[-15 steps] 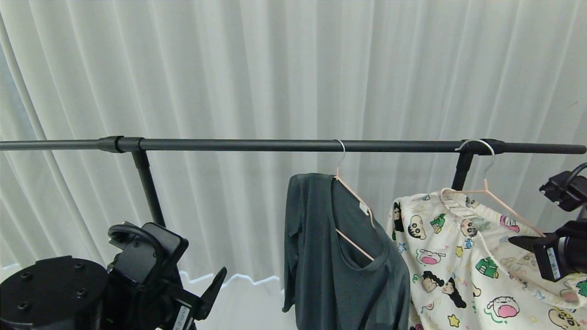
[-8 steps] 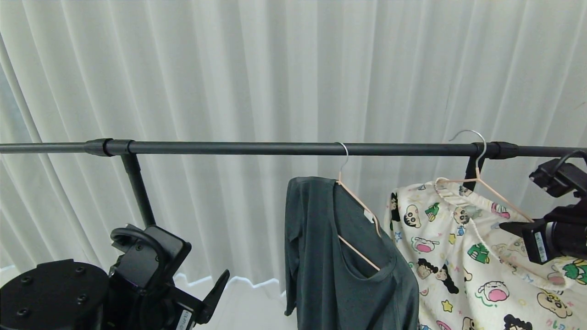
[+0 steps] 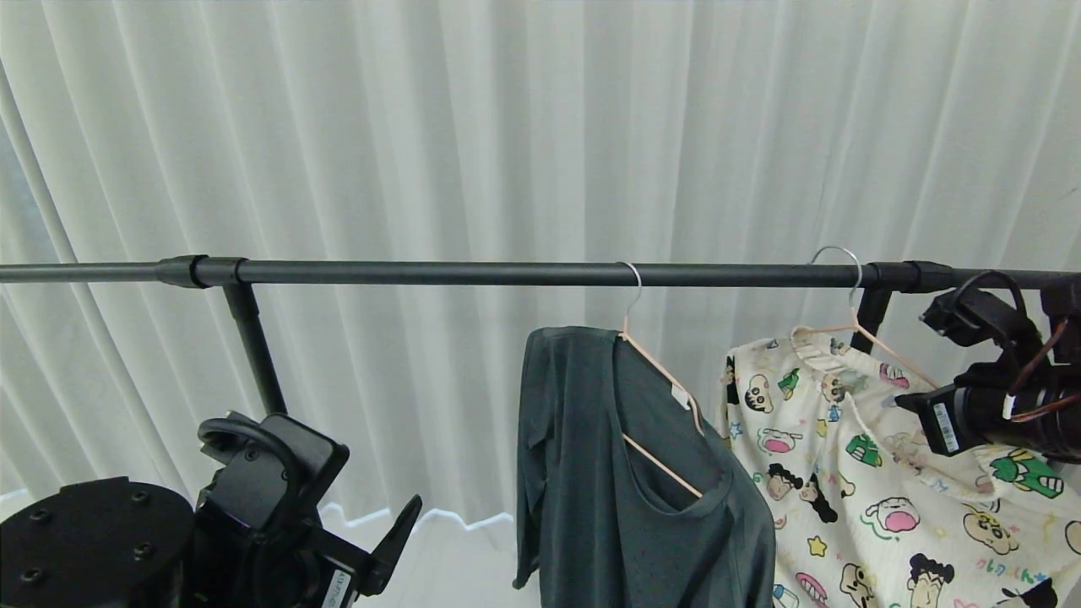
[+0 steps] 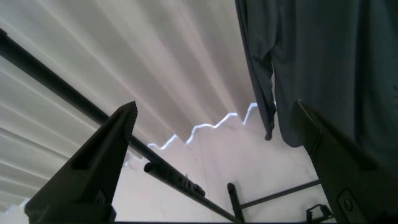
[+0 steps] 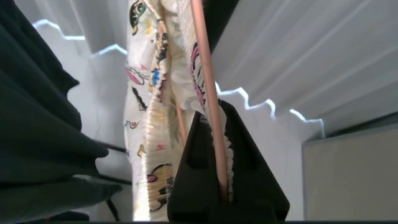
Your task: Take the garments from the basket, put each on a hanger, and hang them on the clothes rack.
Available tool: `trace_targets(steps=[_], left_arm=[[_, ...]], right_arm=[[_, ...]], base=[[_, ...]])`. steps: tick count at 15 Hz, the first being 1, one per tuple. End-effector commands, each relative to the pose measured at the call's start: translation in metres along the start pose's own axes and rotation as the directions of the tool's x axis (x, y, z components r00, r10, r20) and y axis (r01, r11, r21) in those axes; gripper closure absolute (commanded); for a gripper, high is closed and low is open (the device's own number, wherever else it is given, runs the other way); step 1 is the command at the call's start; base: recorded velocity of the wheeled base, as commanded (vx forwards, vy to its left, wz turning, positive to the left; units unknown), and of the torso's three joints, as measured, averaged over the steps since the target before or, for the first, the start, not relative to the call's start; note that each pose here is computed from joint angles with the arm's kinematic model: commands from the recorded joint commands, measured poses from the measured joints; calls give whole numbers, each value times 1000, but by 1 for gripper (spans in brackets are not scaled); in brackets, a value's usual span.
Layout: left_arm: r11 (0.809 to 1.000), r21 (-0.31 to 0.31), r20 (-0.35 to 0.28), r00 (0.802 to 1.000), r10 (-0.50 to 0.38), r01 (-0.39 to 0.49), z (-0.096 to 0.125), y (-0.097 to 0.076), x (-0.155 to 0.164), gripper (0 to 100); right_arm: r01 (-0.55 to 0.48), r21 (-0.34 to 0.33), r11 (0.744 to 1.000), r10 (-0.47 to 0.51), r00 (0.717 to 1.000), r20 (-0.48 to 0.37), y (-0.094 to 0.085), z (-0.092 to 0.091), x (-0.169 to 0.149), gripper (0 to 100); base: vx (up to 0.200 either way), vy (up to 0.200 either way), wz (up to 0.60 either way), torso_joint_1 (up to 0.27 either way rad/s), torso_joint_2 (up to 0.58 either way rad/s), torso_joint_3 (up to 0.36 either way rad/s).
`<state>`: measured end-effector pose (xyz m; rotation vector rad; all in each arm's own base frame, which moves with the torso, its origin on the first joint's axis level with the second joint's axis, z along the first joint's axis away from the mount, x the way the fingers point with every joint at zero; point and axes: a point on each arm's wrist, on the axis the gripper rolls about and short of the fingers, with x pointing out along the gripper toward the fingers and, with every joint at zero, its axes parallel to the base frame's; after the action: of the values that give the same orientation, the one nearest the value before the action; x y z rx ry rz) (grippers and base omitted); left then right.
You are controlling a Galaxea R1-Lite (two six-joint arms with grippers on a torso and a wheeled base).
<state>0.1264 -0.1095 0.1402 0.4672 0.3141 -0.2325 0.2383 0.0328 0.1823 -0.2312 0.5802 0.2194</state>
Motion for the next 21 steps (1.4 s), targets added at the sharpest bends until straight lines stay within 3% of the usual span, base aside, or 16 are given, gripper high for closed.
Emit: trace_targets(steps=[1, 5, 6, 9, 13, 16, 19, 20, 21], left_arm=[[1000, 0, 1, 1000, 0, 0, 0, 0, 0, 0], [1000, 0, 1, 1000, 0, 0, 0, 0, 0, 0], [1000, 0, 1, 1000, 0, 0, 0, 0, 0, 0], [1000, -2, -3, 1000, 7, -7, 0, 1, 1, 0], [985, -21, -88, 982, 168, -170, -15, 18, 5, 0], [963, -52, -126, 958, 256, -264, -35, 35, -8, 0], [896, -104, -196, 892, 408, -432, -54, 60, -19, 0], [843, -128, -232, 843, 486, -522, -61, 71, -26, 0], [807, -136, -268, 805, 529, -575, -69, 76, -31, 0]], right_arm=[[-10, -4, 1000, 10, 1000, -27, 2, -2, 9, 100], [-26, -20, 999, 26, 999, -31, 9, -2, 8, 100], [-26, -21, 999, 26, 999, -33, 9, -3, 8, 0], [-21, -2, 1000, 21, 1000, 1, 9, 0, -2, 0], [-27, 125, 992, 9, 990, 142, 8, -3, -54, 0], [-37, 205, 978, -8, 976, 218, 6, -19, -88, 0], [57, 234, 970, -111, 969, 221, -5, -35, -102, 0], [118, 229, 966, -170, 961, 220, -11, -40, -108, 0], [153, 218, 964, -200, 957, 212, -14, -43, -110, 0]], base=[[0, 0, 0, 0, 0, 0], [0, 0, 0, 0, 0, 0], [0, 0, 0, 0, 0, 0], [0, 0, 0, 0, 0, 0], [0, 0, 0, 0, 0, 0], [0, 0, 0, 0, 0, 0], [0, 0, 0, 0, 0, 0], [-200, 0, 0, 2, 2, 2], [-200, 0, 0, 2, 2, 7]])
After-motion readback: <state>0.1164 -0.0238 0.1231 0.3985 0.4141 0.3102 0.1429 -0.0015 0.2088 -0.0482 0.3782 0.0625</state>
